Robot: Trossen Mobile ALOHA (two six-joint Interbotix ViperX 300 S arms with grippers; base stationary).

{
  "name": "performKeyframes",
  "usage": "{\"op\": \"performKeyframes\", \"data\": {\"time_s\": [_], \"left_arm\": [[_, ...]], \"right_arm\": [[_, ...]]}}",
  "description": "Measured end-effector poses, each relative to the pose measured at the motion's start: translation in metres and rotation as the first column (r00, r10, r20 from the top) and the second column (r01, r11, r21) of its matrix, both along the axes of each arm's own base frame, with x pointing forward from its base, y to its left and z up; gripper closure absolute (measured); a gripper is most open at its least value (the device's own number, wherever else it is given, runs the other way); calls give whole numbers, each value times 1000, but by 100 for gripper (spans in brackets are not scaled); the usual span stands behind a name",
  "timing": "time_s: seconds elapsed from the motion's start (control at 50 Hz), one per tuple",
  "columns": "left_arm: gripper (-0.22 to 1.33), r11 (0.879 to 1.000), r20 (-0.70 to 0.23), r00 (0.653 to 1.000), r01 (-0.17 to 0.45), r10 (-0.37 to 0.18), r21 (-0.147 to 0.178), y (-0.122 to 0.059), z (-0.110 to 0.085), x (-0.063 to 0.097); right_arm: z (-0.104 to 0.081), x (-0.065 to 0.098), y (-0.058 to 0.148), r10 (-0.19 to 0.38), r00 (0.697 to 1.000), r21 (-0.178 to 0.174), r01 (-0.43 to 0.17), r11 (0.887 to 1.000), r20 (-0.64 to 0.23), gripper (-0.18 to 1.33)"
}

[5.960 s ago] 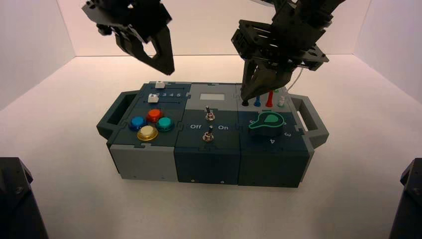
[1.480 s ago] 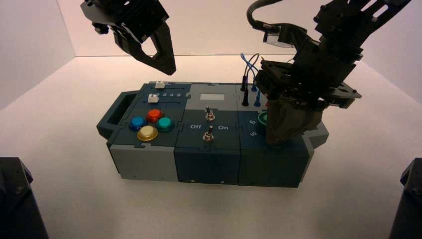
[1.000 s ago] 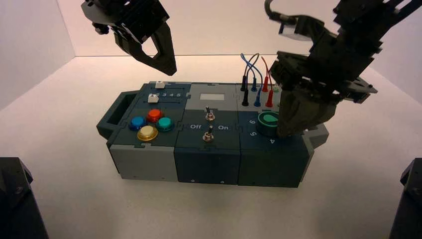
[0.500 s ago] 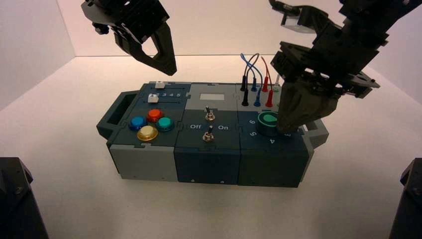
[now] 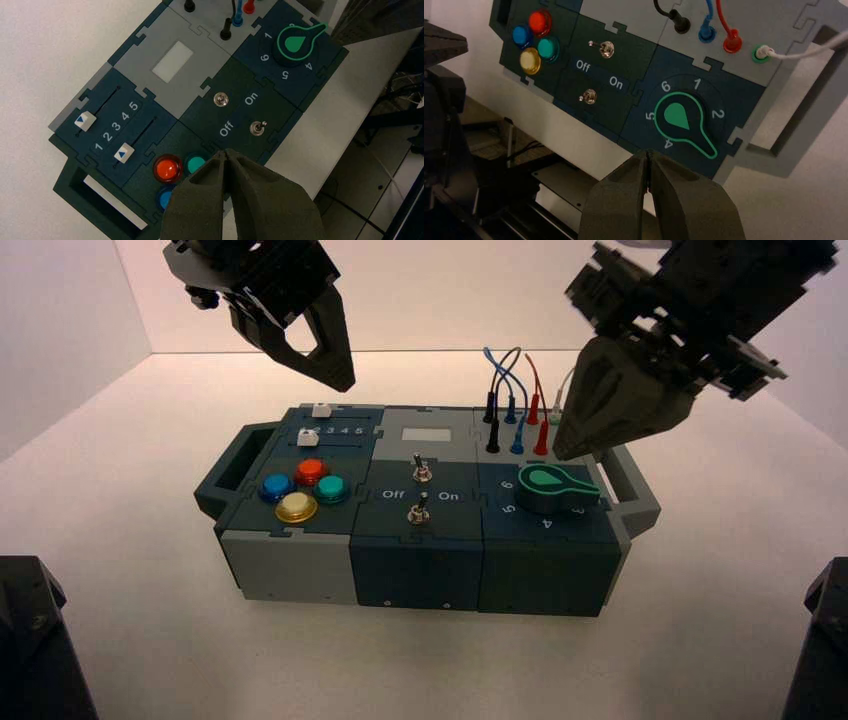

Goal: Turn the knob to position 3.

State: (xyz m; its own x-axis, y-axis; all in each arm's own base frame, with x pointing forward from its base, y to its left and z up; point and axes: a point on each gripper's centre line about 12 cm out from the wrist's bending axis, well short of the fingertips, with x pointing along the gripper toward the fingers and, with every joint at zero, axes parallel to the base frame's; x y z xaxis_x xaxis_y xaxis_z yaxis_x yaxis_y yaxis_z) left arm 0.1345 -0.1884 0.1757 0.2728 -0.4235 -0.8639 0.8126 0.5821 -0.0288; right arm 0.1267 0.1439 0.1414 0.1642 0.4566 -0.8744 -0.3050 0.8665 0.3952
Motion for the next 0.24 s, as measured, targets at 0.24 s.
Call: {"op": "performKeyframes", "data": {"time_s": [0.24], "left_arm": [[128,1000,-1,1000,0,0,1,0,0,0]], "right_arm": [[-2,-1,-17,-45,999,-13,45,999,7,129]]}}
